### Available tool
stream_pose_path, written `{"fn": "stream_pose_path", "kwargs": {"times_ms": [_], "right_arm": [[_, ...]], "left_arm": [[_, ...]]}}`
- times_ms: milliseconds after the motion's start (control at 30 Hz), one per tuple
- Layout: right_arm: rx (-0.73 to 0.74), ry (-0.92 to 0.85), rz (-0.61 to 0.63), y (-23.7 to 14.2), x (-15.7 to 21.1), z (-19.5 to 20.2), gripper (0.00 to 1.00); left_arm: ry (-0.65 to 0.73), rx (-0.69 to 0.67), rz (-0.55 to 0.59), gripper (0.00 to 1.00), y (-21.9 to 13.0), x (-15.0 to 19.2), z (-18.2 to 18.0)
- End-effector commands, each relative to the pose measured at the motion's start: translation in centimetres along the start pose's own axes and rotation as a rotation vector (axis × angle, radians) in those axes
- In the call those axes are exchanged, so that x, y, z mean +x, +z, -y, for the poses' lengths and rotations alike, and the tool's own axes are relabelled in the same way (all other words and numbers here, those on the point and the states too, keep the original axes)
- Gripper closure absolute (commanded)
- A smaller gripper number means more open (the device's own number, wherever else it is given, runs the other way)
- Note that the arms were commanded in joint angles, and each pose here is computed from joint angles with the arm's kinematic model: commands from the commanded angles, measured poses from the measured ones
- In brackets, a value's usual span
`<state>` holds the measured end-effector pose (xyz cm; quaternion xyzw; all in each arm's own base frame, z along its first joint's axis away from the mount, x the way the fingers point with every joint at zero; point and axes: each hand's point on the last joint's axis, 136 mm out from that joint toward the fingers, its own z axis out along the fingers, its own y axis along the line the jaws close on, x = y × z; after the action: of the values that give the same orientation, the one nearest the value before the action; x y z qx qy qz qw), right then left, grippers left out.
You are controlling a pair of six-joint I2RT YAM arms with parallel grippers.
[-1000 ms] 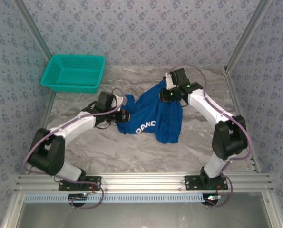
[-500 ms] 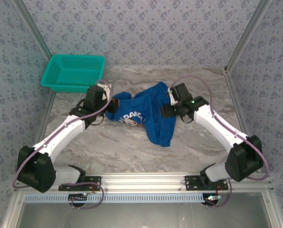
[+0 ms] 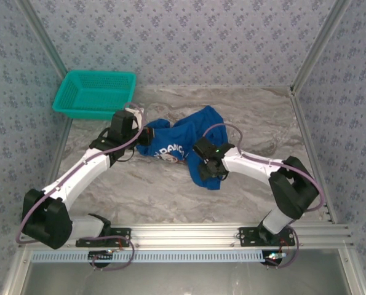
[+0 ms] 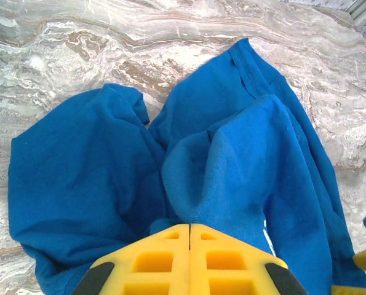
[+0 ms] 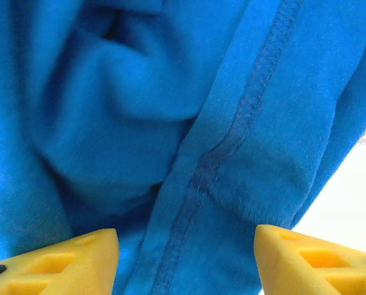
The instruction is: Fold the inside-out t-shirt
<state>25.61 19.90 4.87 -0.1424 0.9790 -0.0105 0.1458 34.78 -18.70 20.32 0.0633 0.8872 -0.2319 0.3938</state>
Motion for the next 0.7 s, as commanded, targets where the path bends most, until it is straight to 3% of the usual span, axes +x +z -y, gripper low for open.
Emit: {"fn": "stream_pose_path", "kwargs": {"times_ms": [0, 300, 667], "right_arm": [[0.073, 0.029, 0.038, 0.6, -1.3, 1.1, 0.43], [0.144, 0.001, 0.023, 2.3, -2.0, 2.4, 0.47], [0.176, 0.106, 0.066, -0.4, -2.7, 8.7, 0.97]], "left_arm": [[-0.007, 0.01, 0.026, 1.0, -0.8, -1.2, 0.5], [-0.004, 0.015, 0.021, 1.0, -0.9, -1.0, 0.5], [-0.008, -0.036, 0.026, 1.0, -1.2, -0.6, -0.8]]}}
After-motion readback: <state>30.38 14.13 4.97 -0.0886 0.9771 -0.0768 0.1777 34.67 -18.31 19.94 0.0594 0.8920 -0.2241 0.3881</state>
